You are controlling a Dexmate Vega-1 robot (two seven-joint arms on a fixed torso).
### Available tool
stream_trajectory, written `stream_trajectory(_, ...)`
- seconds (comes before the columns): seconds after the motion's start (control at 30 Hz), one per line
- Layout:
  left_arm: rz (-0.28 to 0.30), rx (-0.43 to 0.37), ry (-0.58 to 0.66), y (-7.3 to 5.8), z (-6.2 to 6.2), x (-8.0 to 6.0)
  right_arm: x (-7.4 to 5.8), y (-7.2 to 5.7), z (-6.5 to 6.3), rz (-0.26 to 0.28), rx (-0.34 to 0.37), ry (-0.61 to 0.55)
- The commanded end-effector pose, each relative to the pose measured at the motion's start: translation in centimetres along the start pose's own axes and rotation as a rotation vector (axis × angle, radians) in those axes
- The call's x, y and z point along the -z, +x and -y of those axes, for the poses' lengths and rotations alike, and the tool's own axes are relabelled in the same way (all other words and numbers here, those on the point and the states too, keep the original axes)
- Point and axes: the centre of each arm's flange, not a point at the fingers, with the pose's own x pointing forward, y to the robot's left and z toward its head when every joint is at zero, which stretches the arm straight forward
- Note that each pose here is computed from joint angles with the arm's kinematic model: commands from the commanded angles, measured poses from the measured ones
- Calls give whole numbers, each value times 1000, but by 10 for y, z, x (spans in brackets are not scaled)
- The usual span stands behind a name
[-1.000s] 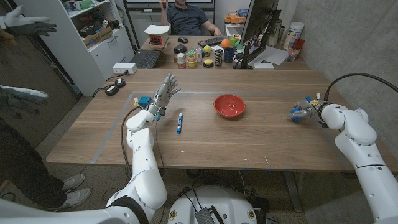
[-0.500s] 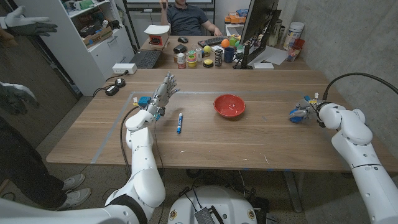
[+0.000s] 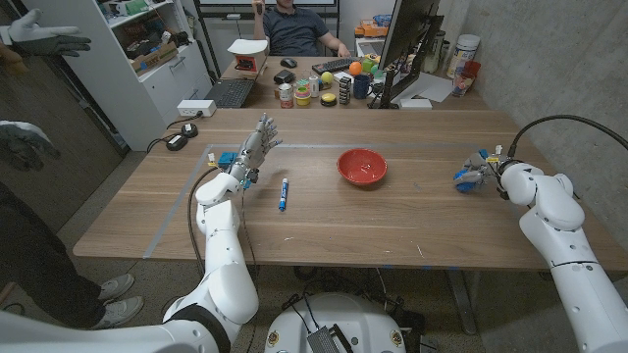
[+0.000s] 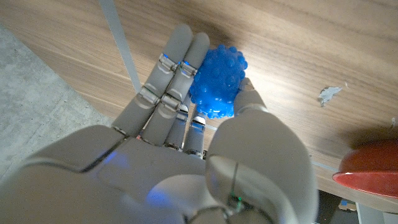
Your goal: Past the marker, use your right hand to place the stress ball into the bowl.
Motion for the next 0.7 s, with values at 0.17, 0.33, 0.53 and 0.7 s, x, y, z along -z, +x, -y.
stream_trajectory(0.17, 1, 4, -2, 0, -3, 0, -13, -14, 16, 50, 109, -5)
stream_trajectory(0.33, 3, 4, -1, -1, -3, 0, -16, -18, 22, 67, 140, -11)
stream_trajectory(0.53, 3, 1, -2, -2, -3, 0, -19, -24, 29, 96, 182, -9)
stream_trajectory(0.7, 6, -2, -2, -4, -3, 0, -27, -30, 37, 128, 228, -24)
